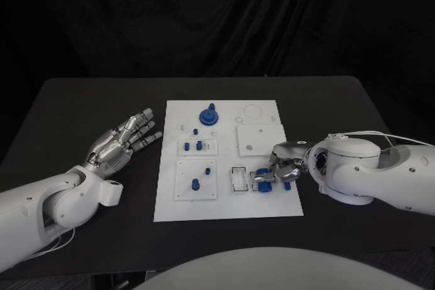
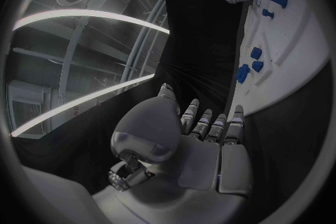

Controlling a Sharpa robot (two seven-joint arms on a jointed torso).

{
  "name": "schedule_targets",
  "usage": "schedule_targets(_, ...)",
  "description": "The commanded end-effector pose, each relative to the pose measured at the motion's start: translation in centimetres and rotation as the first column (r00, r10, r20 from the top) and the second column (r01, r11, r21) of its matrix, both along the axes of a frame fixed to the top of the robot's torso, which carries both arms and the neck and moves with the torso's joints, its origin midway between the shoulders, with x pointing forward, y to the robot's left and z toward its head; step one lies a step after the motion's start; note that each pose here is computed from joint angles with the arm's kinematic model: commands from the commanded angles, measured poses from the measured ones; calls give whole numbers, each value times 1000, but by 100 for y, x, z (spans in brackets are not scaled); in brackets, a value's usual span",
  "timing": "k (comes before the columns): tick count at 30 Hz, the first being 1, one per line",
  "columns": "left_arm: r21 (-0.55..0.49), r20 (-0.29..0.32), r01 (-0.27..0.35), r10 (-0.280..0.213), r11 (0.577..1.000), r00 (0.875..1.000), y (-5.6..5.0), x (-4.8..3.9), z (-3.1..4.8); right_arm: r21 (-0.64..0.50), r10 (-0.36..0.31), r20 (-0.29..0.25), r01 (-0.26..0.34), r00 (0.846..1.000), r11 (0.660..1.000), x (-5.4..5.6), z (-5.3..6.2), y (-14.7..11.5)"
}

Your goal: Assemble the parts on the task board

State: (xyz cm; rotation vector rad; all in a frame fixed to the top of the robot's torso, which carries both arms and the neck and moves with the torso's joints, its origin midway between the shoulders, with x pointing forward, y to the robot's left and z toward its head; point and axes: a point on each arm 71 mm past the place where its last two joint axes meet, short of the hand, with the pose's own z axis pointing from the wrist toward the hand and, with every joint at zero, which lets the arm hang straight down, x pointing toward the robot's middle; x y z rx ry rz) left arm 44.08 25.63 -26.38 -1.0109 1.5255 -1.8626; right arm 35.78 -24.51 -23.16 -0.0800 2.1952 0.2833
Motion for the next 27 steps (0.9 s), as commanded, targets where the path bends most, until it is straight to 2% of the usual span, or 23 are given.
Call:
schedule_targets(1, -28, 22, 0, 0, 1000, 1000, -9, -5, 21, -22, -3, -50, 2, 999, 1000, -30, -67, -6)
schedule_targets(7, -26, 20, 0, 1, 1000, 1000, -6, -5, 15, -18, -7, -69, 5, 998, 1000, -29, -117, -10)
schedule_targets(11, -26, 19, 0, 0, 1000, 1000, -8, -5, 12, -2, -30, -98, 30, 995, 1000, -28, -144, -30)
schedule_targets(20, -25, 16, 0, 0, 1000, 1000, -3, -8, -1, 135, -126, -101, 139, 987, 981, -20, -119, -71)
schedule_targets(27, -25, 13, 1, -1, 1000, 1000, -5, -11, -8, 283, -228, -153, 263, 962, 922, -41, -61, -104)
